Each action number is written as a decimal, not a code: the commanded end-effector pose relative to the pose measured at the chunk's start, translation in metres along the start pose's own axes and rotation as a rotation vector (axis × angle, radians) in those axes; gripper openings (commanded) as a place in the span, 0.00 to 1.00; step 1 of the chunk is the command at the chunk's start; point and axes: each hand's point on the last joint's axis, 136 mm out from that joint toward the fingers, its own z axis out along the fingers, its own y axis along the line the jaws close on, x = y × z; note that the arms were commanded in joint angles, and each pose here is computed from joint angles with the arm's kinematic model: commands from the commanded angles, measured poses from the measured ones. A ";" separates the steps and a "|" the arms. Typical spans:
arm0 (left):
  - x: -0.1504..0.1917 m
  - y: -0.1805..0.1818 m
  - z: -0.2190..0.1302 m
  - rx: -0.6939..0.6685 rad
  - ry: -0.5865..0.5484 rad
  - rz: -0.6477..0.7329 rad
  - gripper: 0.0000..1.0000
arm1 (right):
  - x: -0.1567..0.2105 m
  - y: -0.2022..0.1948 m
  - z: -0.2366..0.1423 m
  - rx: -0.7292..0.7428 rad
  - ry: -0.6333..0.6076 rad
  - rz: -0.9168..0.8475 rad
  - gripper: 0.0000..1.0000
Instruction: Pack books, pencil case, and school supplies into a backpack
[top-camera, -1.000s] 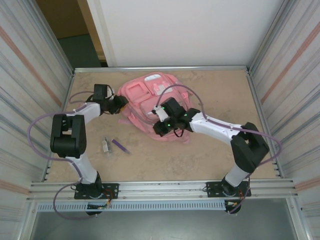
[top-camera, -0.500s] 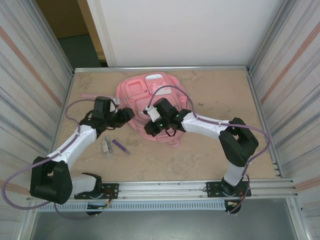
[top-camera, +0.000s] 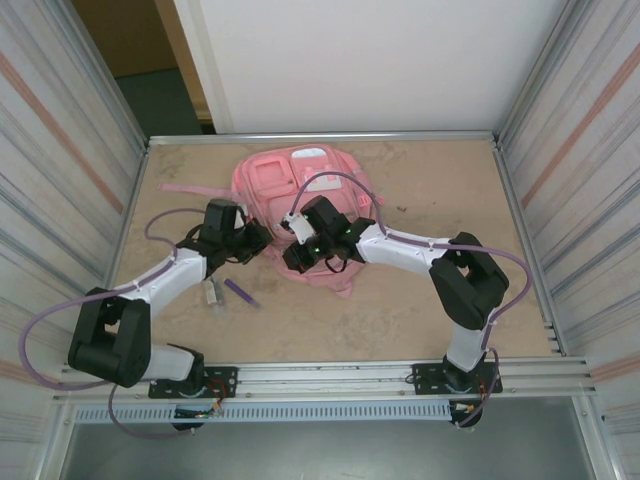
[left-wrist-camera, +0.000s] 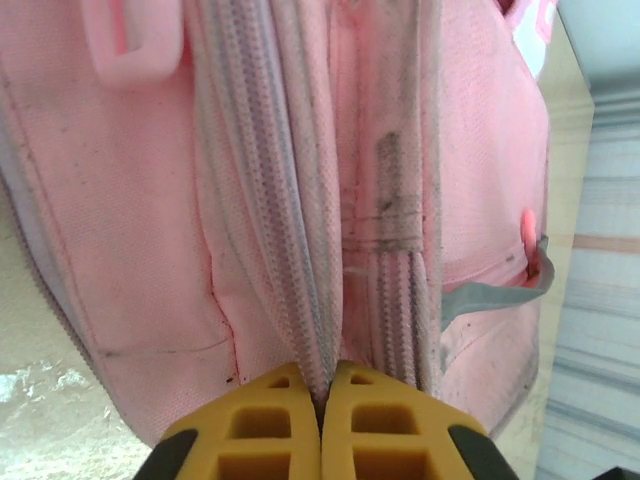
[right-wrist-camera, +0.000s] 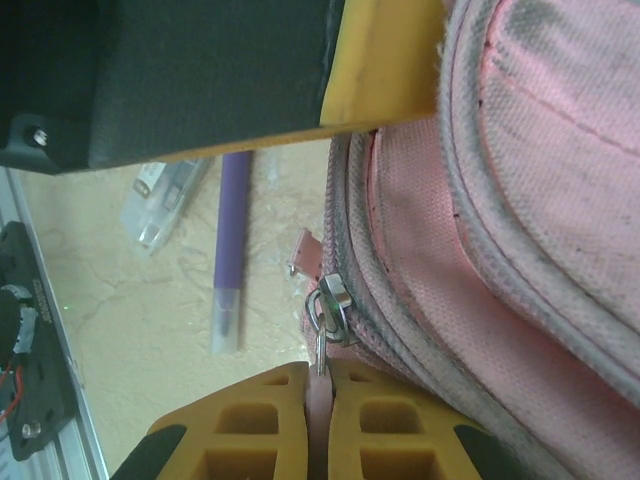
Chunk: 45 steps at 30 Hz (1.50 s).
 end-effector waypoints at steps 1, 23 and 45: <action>-0.033 -0.011 -0.007 0.005 -0.094 0.056 0.00 | 0.005 -0.010 -0.030 0.032 0.004 0.017 0.00; -0.100 0.022 -0.044 0.099 -0.046 -0.047 0.39 | -0.004 -0.024 -0.043 0.216 -0.063 0.005 0.00; -0.001 0.024 -0.019 0.017 -0.104 -0.111 0.40 | -0.020 0.065 0.015 -0.032 -0.057 -0.134 0.00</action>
